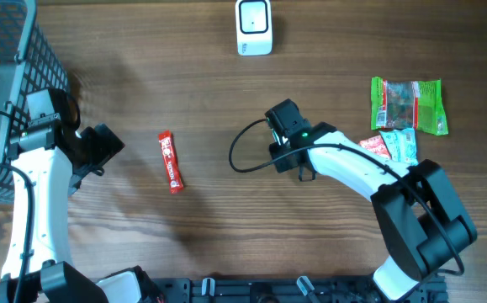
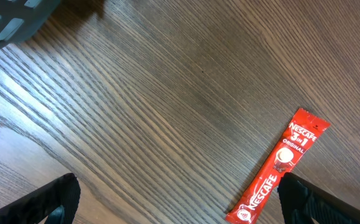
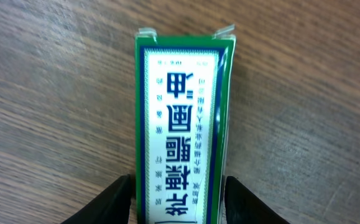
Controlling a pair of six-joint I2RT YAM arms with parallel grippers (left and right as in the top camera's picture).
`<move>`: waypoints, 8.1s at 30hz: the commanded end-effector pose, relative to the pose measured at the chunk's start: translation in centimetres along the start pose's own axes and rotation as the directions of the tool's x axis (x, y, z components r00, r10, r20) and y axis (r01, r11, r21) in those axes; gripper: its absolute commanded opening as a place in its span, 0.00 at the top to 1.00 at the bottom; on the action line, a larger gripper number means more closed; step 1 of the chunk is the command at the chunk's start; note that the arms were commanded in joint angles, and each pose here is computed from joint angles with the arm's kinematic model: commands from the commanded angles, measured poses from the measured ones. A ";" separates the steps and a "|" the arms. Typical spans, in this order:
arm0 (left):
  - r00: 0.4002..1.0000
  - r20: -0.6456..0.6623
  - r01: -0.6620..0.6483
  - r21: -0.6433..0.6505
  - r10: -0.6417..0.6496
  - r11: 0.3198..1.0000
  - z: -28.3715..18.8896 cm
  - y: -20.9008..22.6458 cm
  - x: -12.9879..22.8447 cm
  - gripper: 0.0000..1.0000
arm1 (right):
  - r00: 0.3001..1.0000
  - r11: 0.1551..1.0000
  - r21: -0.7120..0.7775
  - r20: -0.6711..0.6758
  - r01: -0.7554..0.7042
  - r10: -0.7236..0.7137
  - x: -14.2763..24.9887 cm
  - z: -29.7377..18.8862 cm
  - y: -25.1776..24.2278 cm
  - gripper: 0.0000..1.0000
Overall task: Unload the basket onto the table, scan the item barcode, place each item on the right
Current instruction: 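Drag the green box rightward and regrip it with the right gripper, then lift the green box with the right gripper to the white scanner, then carry the green box right and drop it beside the tissue pack, then reach the right gripper to the red Nescafe stick and grasp it, then drag the Nescafe stick rightward with the right gripper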
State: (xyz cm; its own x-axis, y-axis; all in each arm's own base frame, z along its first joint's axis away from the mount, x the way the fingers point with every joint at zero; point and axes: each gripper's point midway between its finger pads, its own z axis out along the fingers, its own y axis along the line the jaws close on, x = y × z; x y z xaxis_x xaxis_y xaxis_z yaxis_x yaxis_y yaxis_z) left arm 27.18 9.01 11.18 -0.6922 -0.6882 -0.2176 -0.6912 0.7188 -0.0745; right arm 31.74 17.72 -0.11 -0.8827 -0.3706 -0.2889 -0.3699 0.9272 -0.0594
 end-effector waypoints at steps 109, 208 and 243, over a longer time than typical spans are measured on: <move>1.000 0.012 0.016 -0.006 -0.016 1.000 -0.2 0.3 -0.1 0.00 | 0.826 0.936 0.101 -0.443 -0.338 0.347 0.2 -5.8 -14.0 0.70; 1.000 0.012 0.016 -0.006 -0.016 1.000 -0.2 0.3 -0.1 0.00 | 0.992 0.939 0.330 -0.031 -0.102 0.119 -1.9 -6.9 -4.2 0.96; 1.000 0.012 0.016 -0.006 -0.016 1.000 -0.2 0.3 -0.1 0.00 | 0.993 0.991 -0.129 -0.098 0.045 -0.058 1.6 -0.8 -3.0 0.96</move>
State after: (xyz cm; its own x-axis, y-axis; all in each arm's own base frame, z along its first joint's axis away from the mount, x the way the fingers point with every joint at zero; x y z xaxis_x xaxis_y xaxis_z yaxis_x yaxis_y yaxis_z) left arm 27.16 9.08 11.18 -0.6915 -0.6883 -0.2192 -0.6922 0.7182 -0.0712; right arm 31.74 14.18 0.36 -0.8851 -0.4257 -0.1879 -0.4393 0.8976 0.0355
